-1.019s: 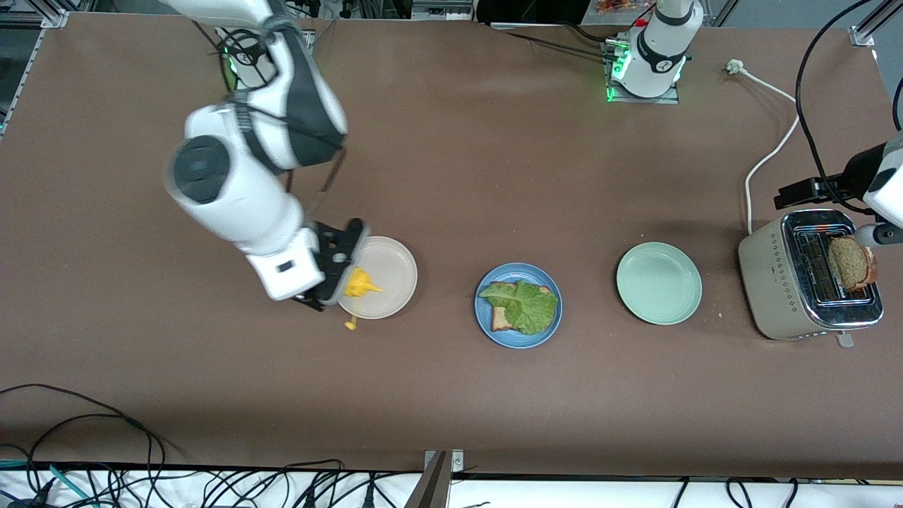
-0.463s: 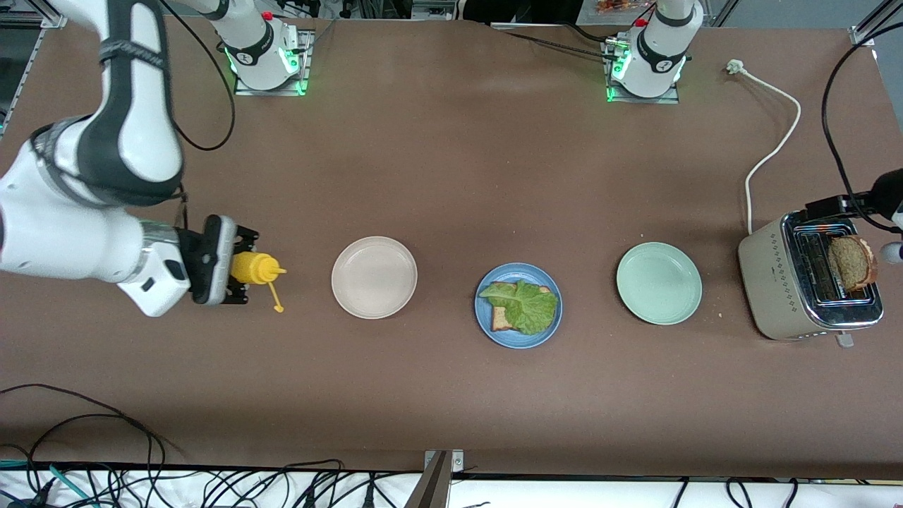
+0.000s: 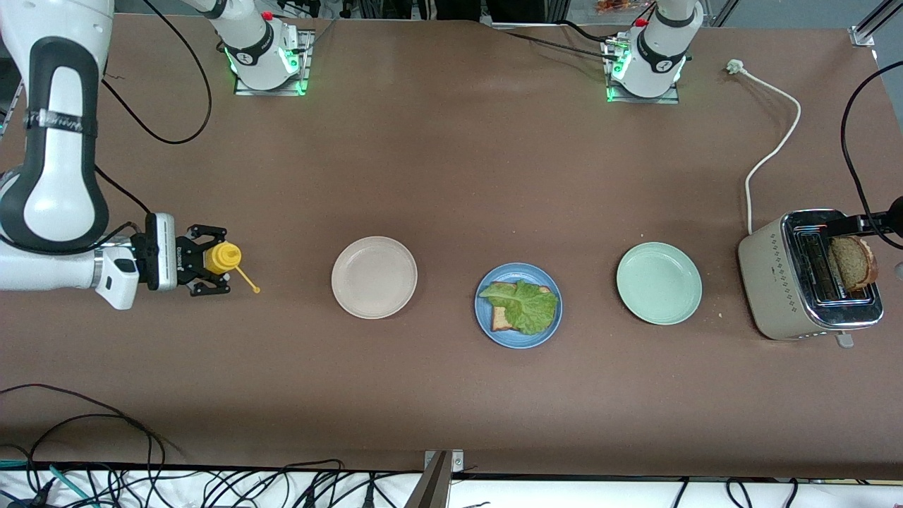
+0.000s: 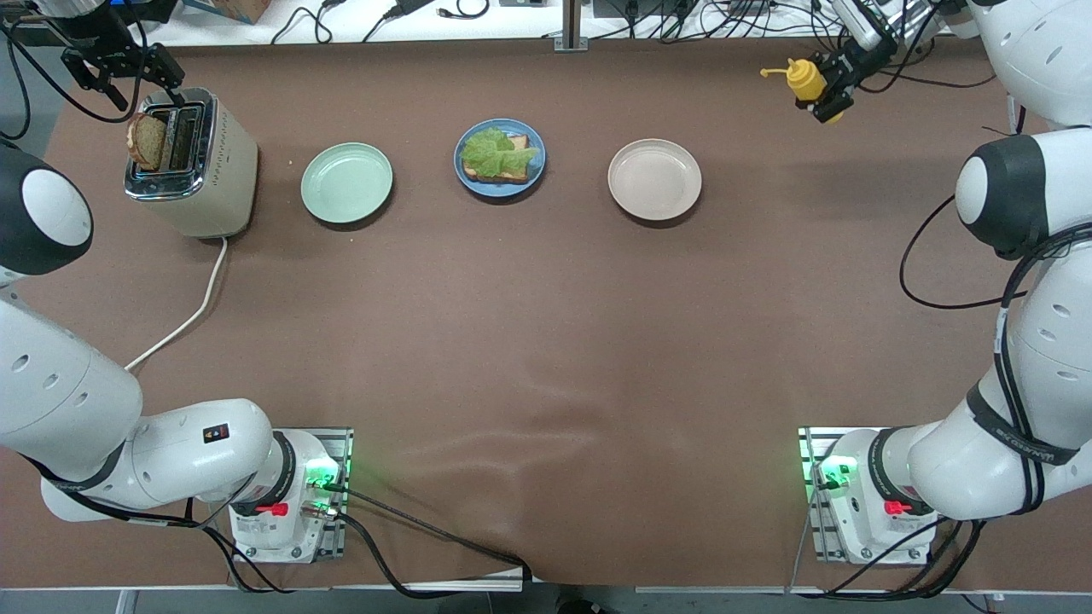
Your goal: Make sandwich in blue plate with both arms
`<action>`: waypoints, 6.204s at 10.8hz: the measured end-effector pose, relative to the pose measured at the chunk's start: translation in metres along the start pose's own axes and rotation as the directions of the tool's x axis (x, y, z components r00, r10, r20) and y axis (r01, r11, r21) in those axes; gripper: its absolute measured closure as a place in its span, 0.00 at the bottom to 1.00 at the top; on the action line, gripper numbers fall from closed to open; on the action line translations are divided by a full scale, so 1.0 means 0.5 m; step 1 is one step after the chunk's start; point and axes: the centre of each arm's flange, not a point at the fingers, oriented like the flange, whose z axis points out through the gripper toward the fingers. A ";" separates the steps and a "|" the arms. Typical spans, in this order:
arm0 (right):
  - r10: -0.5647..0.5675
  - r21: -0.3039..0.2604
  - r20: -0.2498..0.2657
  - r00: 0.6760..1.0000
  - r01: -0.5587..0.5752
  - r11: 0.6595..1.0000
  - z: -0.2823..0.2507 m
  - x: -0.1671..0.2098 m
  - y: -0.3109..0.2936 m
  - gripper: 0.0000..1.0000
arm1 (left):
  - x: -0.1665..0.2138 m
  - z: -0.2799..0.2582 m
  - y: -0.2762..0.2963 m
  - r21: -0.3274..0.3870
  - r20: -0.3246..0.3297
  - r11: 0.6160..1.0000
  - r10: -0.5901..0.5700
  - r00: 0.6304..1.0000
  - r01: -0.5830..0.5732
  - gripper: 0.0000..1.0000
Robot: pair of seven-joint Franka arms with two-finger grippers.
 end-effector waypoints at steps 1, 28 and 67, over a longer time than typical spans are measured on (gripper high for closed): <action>-0.026 0.020 -0.063 0.998 0.027 0.999 0.016 -0.042 -0.011 1.00 | 0.007 0.023 -0.023 -0.005 0.009 1.000 -0.008 1.000 0.008 0.00; -0.125 -0.014 -0.639 0.759 0.151 0.988 0.306 -0.370 -0.067 0.19 | -0.005 -0.040 -0.172 0.034 -0.086 0.986 0.164 0.983 -0.161 0.91; 0.964 -0.791 0.229 -0.132 -0.603 0.106 -0.322 0.386 -0.214 0.00 | 0.134 0.212 0.805 -0.711 0.157 0.703 0.120 0.980 0.027 0.91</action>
